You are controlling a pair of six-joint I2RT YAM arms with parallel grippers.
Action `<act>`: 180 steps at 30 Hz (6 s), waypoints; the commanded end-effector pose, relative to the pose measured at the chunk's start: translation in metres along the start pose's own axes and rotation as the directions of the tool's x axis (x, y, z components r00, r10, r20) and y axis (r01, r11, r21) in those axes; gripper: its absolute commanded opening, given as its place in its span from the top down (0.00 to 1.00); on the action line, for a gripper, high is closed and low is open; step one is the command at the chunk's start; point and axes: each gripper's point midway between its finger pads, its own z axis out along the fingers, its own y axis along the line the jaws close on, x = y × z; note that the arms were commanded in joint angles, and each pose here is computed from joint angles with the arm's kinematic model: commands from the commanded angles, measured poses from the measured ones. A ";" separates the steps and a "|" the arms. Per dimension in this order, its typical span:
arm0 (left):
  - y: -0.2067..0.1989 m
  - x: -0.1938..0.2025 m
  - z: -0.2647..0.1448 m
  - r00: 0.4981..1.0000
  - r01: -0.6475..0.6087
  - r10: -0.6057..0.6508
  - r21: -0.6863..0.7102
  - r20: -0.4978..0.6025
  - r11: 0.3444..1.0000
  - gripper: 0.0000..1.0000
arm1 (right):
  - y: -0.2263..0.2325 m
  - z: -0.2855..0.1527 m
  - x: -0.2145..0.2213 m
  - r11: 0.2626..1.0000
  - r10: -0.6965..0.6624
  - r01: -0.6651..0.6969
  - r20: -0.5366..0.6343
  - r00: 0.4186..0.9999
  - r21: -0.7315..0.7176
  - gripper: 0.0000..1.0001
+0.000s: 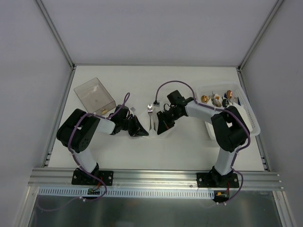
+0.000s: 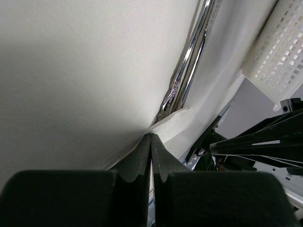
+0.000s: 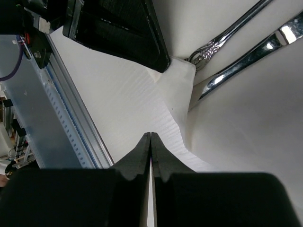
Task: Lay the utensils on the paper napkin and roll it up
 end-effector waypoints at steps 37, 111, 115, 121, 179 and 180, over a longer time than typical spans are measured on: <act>0.019 0.005 0.004 1.000 0.024 -0.024 -0.071 0.003 0.997 1.00 | -0.019 -0.033 -0.028 0.983 0.018 -0.031 0.070 0.997 0.181 0.57; 0.026 0.003 0.007 1.000 0.021 -0.021 -0.094 0.001 0.995 1.00 | -0.002 0.045 -0.078 0.862 0.495 -0.480 0.066 0.866 -0.165 1.00; 0.027 0.004 0.007 1.000 0.021 -0.022 -0.095 0.000 0.995 1.00 | -0.010 0.053 -0.076 0.853 0.512 -0.499 0.063 0.857 -0.154 1.00; 0.025 0.004 0.002 1.000 0.022 -0.021 -0.095 0.014 0.995 1.00 | -0.021 0.063 -0.068 0.835 0.544 -0.535 0.053 0.837 -0.129 1.00; -0.040 -0.037 -0.031 0.935 -0.102 0.112 -0.048 0.337 0.994 1.00 | -0.046 0.081 -0.059 0.665 0.747 -0.740 0.087 0.659 -0.102 0.62; -0.040 -0.038 -0.030 0.935 -0.104 0.114 -0.047 0.336 0.993 1.00 | -0.046 0.082 -0.057 0.658 0.753 -0.747 0.085 0.652 -0.099 0.65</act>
